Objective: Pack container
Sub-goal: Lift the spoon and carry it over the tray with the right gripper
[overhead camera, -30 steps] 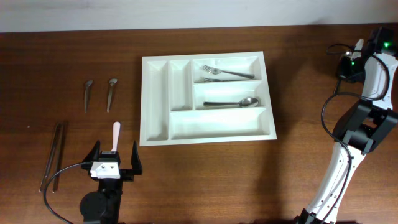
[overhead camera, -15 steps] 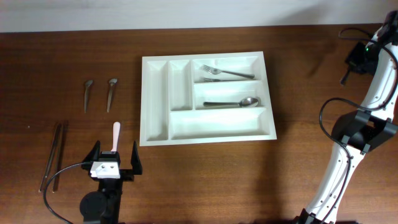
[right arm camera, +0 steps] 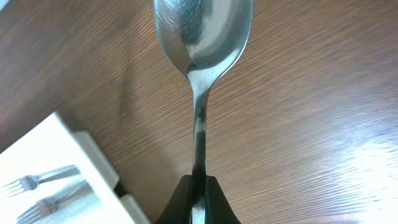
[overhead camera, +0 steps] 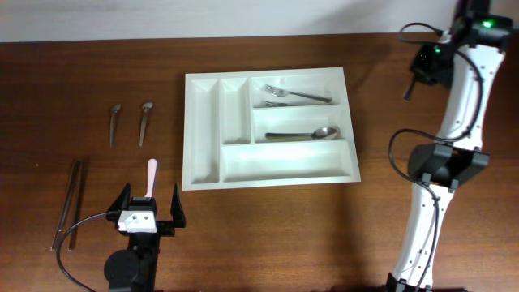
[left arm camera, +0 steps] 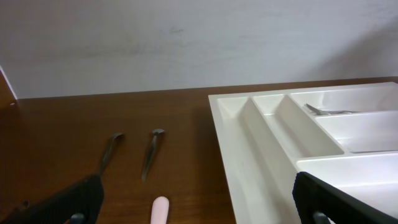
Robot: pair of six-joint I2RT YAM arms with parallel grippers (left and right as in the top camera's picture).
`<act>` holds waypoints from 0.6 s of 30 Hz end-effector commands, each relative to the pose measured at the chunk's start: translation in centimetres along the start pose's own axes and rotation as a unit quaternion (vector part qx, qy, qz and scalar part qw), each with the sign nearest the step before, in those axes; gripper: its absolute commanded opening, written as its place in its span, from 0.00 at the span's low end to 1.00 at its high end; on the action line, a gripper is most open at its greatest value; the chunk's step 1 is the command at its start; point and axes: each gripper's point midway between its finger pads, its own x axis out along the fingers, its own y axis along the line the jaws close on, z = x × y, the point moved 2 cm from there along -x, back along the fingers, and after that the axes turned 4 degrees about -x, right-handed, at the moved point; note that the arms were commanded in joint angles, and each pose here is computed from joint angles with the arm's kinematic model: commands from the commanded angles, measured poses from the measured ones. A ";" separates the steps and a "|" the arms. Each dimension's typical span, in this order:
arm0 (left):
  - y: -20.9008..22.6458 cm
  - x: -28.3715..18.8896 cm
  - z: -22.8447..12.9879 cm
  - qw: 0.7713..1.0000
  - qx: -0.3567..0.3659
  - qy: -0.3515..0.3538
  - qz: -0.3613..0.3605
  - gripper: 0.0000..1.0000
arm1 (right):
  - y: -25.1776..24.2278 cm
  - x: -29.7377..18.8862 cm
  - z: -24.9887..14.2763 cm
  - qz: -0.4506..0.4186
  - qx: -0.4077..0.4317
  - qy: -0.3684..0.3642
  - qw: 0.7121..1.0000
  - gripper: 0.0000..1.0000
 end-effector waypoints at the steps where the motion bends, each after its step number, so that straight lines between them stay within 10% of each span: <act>1: -0.2 0.0 -0.1 1.000 0.006 0.001 -0.006 0.99 | 4.1 -2.0 -0.8 0.027 -0.025 -0.016 0.999 0.04; 18: -0.2 0.0 -0.1 1.000 0.006 0.001 -0.006 0.99 | 16.8 -0.8 -6.1 0.069 -0.077 -0.004 0.995 0.04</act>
